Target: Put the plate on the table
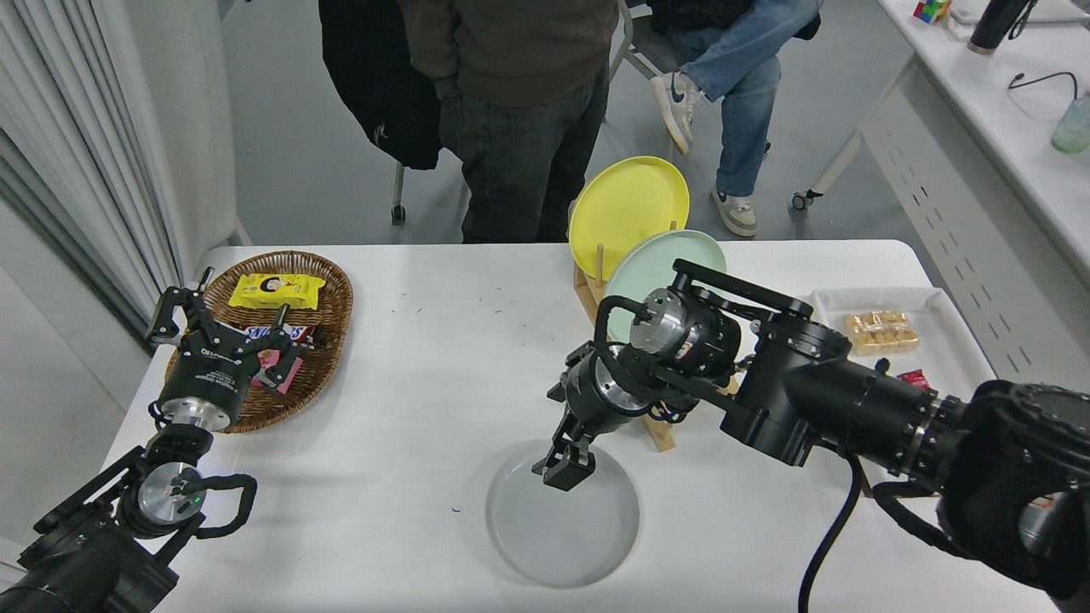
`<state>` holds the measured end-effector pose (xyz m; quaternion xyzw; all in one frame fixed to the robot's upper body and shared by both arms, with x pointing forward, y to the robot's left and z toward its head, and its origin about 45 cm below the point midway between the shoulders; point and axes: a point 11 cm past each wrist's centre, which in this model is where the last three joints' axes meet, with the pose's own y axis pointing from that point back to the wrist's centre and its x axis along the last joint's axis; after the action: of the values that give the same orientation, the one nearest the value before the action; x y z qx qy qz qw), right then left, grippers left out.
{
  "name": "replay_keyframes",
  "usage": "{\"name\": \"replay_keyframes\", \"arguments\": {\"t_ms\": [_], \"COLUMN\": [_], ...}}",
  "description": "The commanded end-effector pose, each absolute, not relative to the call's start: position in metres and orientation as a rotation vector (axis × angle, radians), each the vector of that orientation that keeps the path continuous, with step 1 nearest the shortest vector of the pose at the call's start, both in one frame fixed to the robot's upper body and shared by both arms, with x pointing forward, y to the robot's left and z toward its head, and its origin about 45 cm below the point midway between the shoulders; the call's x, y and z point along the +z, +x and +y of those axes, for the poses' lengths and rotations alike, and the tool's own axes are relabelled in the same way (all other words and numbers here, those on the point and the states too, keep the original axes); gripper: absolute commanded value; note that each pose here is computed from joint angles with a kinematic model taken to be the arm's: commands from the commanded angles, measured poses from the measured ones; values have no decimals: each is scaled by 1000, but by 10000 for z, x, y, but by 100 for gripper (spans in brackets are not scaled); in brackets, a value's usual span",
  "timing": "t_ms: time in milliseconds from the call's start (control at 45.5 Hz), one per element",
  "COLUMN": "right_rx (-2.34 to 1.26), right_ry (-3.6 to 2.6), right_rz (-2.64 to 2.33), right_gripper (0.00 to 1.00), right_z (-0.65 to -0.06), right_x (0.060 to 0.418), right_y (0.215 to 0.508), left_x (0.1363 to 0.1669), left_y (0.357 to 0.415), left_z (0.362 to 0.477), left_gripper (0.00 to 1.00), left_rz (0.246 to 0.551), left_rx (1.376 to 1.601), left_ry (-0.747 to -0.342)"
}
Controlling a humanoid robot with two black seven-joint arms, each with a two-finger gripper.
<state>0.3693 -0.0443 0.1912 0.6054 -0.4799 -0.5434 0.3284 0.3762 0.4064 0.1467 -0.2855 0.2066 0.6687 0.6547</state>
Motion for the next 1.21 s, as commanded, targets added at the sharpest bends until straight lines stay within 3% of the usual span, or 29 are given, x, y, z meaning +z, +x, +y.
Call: {"name": "replay_keyframes", "arguments": {"t_ms": [0,220,615,1187], "right_rx": [-1185,-991,-669,-281], "right_ry": [1765,2038,2210,2290], "right_rz": [-1250,-1024,-1100,-1549], "right_gripper": [99,99,99,99], "right_z": [-360,-170,-454,-1661], "right_x": [2077,2262,2725,3457], "right_y": [3787,3849,4340,5028], "left_x": [1467,1467,1467,1467], "left_y": [3762,3762,3762,3762], "left_z": [4064,4064,4064,4064], "left_gripper": [98,98,98,98], "left_rz": [468,468,468,468], "left_rx": [1516,1516,1516,1516], "left_ry": [-648,-648,-648,-648]}}
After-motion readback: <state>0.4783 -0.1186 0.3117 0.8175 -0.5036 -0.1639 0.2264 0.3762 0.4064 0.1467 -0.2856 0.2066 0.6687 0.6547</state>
